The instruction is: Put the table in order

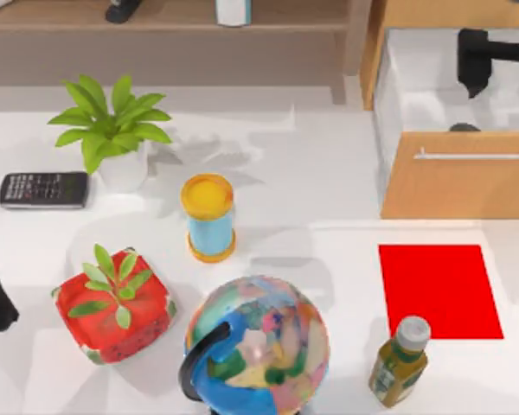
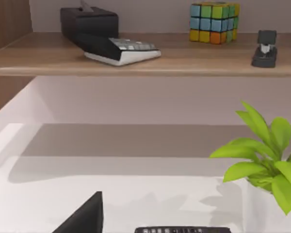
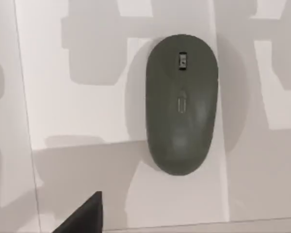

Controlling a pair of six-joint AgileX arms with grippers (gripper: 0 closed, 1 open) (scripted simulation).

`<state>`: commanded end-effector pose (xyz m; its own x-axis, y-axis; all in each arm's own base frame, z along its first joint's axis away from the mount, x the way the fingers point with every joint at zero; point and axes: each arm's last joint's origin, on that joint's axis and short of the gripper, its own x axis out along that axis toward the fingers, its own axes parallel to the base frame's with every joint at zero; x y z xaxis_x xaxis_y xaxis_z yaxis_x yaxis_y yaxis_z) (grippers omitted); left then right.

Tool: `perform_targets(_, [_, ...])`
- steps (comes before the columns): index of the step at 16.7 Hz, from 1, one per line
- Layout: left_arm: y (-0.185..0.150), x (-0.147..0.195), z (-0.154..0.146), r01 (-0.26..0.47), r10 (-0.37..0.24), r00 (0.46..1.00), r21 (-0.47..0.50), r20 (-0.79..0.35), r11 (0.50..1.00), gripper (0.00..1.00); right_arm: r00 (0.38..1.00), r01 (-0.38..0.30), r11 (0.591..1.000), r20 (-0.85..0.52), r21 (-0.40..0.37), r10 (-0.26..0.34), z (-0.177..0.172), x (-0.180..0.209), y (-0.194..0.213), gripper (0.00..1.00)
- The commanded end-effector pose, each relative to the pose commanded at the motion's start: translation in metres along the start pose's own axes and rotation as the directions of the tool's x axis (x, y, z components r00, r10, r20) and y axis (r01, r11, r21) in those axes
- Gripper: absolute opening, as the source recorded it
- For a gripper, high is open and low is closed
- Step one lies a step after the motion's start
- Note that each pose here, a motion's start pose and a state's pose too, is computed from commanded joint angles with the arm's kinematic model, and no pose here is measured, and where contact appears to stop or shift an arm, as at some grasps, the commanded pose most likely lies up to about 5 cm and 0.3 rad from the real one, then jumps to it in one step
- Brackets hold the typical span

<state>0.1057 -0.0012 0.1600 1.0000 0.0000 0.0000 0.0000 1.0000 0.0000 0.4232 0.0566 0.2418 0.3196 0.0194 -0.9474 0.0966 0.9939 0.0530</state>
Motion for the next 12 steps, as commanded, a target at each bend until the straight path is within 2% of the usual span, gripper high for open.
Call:
perform_targets(3, [0.0, 0.0, 0.0, 0.0, 0.0, 1.0, 0.0, 0.0, 1.0, 1.0, 0.992, 0.028, 1.0, -0.126, 0.003, -0.028, 0.016, 0.048, 0.012, 1.0])
perform_targets(6, [0.0, 0.0, 0.0, 0.0, 0.0, 1.0, 0.0, 0.0, 1.0, 1.0, 0.979, 0.05, 0.999, -0.197, 0.011, -0.047, 0.025, 0.079, 0.017, 1.0])
perform_targets(12, [0.0, 0.0, 0.0, 0.0, 0.0, 1.0, 0.0, 0.0, 1.0, 1.0, 0.975, 0.058, 0.998, -0.217, 0.018, -0.053, 0.029, 0.092, 0.018, 1.0])
